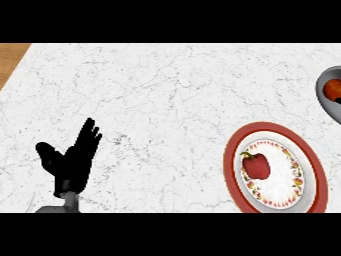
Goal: Pick the tomato from the plate and place it in the pan
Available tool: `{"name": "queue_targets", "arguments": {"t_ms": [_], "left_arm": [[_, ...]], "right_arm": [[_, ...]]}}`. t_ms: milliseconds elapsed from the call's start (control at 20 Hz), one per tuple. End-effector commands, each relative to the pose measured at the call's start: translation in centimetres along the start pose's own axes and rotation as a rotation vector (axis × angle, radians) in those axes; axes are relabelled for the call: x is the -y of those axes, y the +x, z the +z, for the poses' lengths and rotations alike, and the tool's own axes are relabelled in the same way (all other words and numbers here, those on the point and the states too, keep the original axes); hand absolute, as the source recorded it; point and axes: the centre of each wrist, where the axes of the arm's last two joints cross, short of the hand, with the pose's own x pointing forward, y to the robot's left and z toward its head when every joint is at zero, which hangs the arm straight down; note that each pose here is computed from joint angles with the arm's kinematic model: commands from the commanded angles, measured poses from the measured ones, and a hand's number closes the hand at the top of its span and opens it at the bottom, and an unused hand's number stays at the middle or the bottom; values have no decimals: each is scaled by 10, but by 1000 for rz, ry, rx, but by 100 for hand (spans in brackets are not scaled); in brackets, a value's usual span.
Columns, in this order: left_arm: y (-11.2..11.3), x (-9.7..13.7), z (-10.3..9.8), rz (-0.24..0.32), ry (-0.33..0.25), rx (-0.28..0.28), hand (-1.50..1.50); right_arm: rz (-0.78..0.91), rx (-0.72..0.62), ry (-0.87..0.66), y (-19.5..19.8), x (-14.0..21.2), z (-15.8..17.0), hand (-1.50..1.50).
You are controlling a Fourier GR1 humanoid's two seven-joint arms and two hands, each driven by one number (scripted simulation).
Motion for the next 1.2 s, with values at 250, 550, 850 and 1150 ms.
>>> {"name": "queue_targets", "arguments": {"t_ms": [250, 550, 850, 1150], "left_arm": [[0, 4, -1, 1, -13, 14, 0], [-3, -6, 0, 4, 17, -11, 0], [-7, -8, 6, 20, 46, -12, 0], [-8, -8, 2, 23, 61, -12, 0]], "right_arm": [[-328, 70, -62, 14, 1, -10, -150], [-691, 78, -52, -2, 23, -12, -150], [-952, 77, 18, -48, 35, 8, -150], [-1088, 190, 118, -85, 52, 27, -150]]}}
